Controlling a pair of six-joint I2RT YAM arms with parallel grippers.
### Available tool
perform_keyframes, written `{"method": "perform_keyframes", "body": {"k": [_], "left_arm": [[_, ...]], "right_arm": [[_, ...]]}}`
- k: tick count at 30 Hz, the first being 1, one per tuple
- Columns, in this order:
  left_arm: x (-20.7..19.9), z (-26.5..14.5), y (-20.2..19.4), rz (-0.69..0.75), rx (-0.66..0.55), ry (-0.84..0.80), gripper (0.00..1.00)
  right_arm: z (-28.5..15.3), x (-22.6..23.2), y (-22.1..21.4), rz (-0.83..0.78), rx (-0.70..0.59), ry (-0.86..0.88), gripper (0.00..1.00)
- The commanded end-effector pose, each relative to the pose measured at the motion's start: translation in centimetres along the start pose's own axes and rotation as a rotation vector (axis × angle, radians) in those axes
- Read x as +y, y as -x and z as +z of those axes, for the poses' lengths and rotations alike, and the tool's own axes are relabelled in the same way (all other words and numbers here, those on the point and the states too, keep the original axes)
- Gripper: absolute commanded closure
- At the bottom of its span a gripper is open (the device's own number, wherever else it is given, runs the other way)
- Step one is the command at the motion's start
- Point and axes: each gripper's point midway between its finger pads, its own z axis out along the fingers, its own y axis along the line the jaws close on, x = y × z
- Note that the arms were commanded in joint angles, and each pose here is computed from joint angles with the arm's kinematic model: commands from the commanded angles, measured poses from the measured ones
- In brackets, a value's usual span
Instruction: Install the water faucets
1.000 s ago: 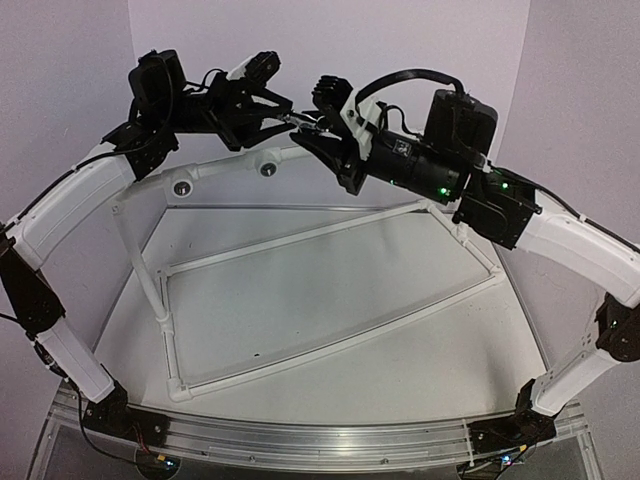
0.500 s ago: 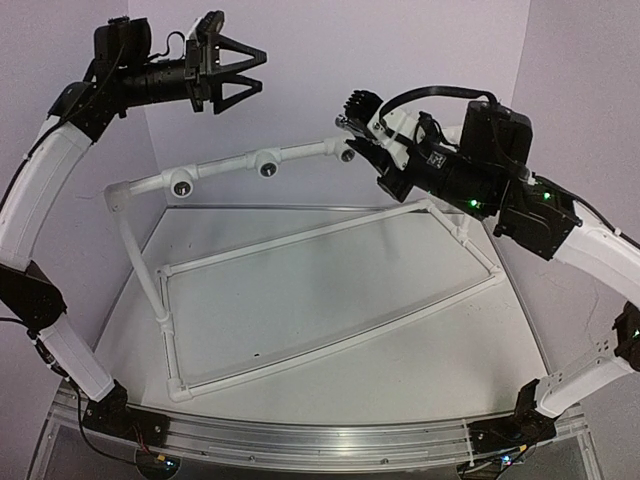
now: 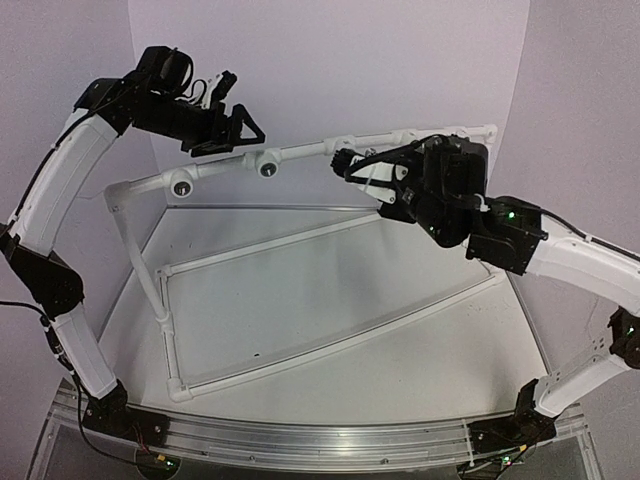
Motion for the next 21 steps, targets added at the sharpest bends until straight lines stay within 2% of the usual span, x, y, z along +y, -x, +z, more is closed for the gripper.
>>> {"method": "perform_keyframes", "body": {"k": [1,4,21], "left_arm": [[0.0,-1.0,0.0,0.039,-0.020,0.014,0.08],[-0.1,-0.3,-0.3,0.029,-0.001,-0.003,0.08],[-0.8,0.3,0.2,-0.010,-0.017,-0.058,0.07]], "right_arm": [[0.0,-1.4,-1.3,-0.104,0.060,-0.175,1.00],[0.0,0.0,-1.4,-0.197,0.024,-0.215,1.00],[3.6,0.2,0.8,-0.268,0.004,-0.250,1.00]]}}
